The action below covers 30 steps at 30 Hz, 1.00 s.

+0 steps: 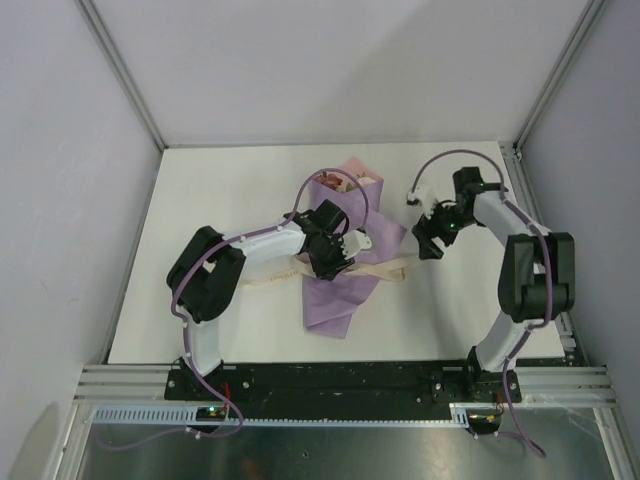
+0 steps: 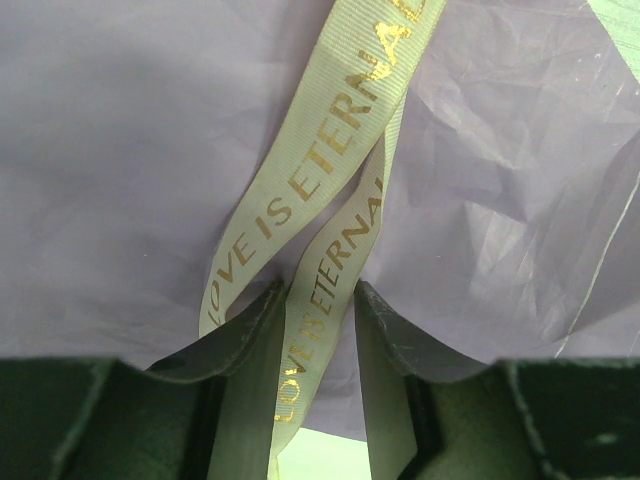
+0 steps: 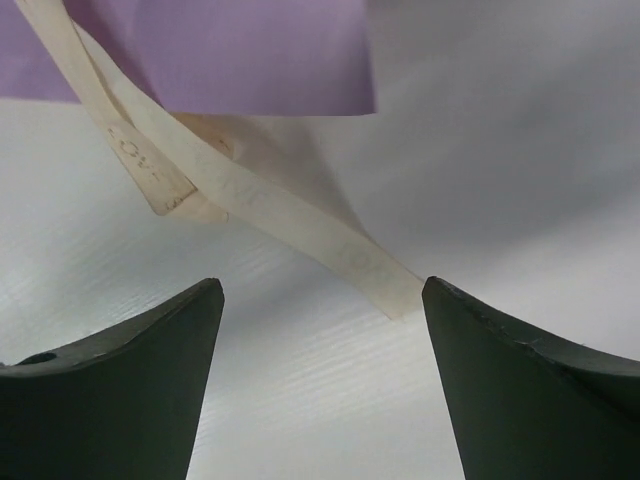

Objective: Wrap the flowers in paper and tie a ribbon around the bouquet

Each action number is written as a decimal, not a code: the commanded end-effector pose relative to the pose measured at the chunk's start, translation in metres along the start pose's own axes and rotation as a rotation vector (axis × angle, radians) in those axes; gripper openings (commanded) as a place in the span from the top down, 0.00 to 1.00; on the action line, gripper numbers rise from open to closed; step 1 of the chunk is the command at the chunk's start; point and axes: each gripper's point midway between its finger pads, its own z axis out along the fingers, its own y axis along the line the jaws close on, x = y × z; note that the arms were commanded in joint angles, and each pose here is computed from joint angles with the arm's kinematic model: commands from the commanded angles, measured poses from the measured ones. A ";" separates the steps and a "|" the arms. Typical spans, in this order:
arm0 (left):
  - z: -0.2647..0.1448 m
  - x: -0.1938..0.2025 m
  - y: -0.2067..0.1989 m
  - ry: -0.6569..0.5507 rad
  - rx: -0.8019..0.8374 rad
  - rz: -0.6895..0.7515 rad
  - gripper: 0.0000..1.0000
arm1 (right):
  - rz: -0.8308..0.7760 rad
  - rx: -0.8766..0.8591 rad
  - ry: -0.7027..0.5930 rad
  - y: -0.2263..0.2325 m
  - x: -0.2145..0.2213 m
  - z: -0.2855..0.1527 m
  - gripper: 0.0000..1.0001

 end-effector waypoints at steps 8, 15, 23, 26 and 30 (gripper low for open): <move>0.000 -0.005 0.003 -0.011 0.001 0.033 0.61 | -0.211 -0.025 0.134 -0.014 0.023 0.050 0.16; 0.000 -0.005 0.003 -0.011 0.000 0.021 0.61 | -0.269 -0.072 0.204 -0.007 0.036 0.069 0.22; -0.001 -0.008 0.007 -0.021 -0.002 0.015 0.61 | -0.290 -0.144 0.339 0.001 0.067 0.076 0.57; -0.002 -0.009 0.008 -0.026 -0.003 0.014 0.61 | -0.259 -0.170 0.362 0.006 0.076 0.073 0.81; -0.006 -0.011 0.008 -0.038 -0.006 0.016 0.61 | -0.225 -0.158 0.330 0.006 0.071 0.062 0.99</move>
